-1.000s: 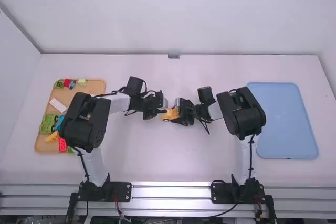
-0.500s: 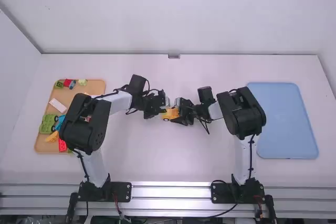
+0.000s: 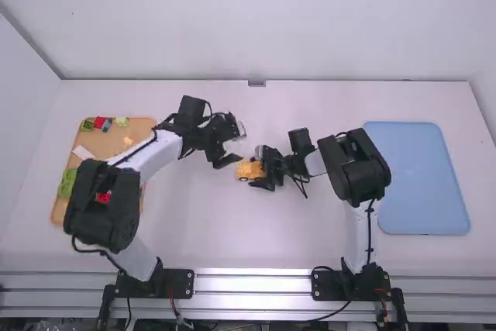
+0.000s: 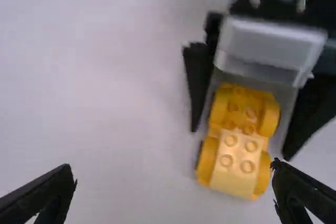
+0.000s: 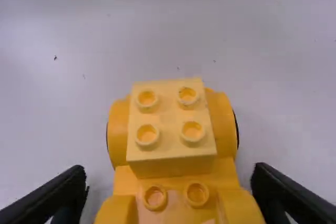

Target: Assemble lego blocks to make yellow taxi

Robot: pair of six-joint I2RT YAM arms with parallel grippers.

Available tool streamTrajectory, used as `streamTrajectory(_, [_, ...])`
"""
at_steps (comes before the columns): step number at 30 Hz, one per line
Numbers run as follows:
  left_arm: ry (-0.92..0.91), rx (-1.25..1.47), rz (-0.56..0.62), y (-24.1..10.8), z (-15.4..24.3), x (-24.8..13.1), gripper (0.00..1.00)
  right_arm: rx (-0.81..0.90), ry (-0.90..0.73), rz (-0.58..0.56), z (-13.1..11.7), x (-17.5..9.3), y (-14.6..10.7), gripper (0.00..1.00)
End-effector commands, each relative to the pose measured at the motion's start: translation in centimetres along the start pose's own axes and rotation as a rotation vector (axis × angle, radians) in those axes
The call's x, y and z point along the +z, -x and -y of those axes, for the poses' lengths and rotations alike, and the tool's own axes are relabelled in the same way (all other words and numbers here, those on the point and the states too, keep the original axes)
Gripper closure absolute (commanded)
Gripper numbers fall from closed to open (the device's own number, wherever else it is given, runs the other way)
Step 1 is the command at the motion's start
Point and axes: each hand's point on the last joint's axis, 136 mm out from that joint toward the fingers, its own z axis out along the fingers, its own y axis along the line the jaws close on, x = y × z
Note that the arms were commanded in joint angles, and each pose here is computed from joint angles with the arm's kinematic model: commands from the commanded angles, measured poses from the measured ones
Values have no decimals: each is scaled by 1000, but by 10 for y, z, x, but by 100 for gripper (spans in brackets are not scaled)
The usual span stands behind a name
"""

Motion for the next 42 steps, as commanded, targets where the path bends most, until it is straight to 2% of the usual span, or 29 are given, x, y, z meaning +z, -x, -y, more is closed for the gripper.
streamTrajectory(1, [50, -102, 20, 1, -6, -23, 1, 47, -34, -39, 7, -7, -2, 7])
streamTrajectory(4, [116, -160, 24, -2, -15, -40, 1, 28, -49, -67, 7, -23, 11, 4])
streamTrajectory(8, [306, -337, -8, -15, -42, -71, 1, 19, -130, -135, 15, -51, 30, 0])
streamTrajectory(10, [454, -483, -28, -28, -61, -97, 1, 17, -198, -137, 21, -72, 54, 1])
streamTrajectory(12, [529, -562, -29, -34, -70, -113, 1, 13, -222, -111, 23, -80, 72, 1])
streamTrajectory(14, [649, -711, -4, -43, -82, -143, 1, -9, -242, -43, 25, -92, 110, 1])
streamTrajectory(16, [691, -766, 13, -46, -85, -156, 1, -15, -239, -16, 26, -94, 126, 1])
streamTrajectory(19, [777, -884, 67, -53, -89, -190, 1, -61, -214, 5, 25, -87, 167, 1])
streamTrajectory(22, [824, -946, 95, -59, -89, -211, 1, -91, -178, 11, 20, -77, 191, 2])
streamTrajectory(31, [928, -1044, 101, -84, -85, -254, 1, -142, -210, 15, 12, -46, 241, 1])
streamTrajectory(34, [969, -1056, 101, -89, -84, -267, 1, -156, -195, 20, 6, -41, 247, 1])
streamTrajectory(39, [1394, -1245, 85, -128, -80, -337, 1, -169, -223, -16, 4, -33, 248, 1])
streamTrajectory(42, [1447, -1224, 61, -129, -80, -346, 1, -174, -240, -33, 4, -29, 247, 1])
